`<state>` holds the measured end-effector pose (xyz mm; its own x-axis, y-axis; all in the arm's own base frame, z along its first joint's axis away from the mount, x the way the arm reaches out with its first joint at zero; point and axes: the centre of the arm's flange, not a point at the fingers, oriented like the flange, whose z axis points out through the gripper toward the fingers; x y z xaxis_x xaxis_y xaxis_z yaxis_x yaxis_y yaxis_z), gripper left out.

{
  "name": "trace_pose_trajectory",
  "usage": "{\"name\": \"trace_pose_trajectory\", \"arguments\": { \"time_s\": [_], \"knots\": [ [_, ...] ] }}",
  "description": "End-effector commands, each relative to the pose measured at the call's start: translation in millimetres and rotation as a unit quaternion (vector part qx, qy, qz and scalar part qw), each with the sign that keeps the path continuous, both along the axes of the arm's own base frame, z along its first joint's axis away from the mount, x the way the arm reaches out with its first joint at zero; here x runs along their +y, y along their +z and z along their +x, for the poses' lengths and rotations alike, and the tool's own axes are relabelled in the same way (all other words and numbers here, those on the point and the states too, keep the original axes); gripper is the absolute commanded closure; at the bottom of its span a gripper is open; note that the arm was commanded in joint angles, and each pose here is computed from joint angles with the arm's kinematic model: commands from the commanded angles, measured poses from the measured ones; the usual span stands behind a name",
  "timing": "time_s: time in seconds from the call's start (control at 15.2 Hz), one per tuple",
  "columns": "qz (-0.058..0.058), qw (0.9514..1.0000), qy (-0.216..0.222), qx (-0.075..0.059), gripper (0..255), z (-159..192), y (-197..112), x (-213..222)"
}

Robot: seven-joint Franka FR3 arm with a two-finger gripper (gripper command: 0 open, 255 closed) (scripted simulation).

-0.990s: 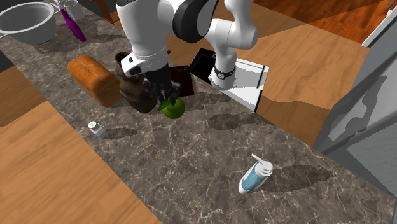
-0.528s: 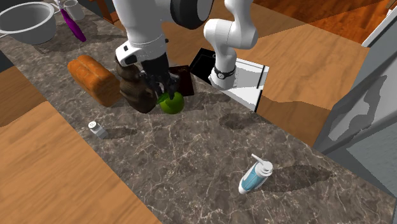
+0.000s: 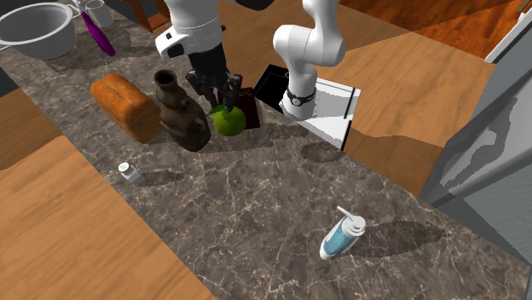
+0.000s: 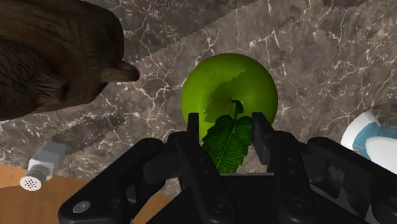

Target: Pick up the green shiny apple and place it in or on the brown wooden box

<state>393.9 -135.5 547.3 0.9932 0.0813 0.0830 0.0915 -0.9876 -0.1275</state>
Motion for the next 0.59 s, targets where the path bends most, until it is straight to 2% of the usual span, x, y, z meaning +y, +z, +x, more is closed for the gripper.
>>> {"name": "trace_pose_trajectory", "arguments": {
  "time_s": [0.0,0.53],
  "knots": [
    [0.000,1.0000,0.000,0.000,255,-26.3,4.7,-9.4],
    [0.000,1.0000,0.000,0.000,255,-122.7,21.4,-49.2]
  ]
}}
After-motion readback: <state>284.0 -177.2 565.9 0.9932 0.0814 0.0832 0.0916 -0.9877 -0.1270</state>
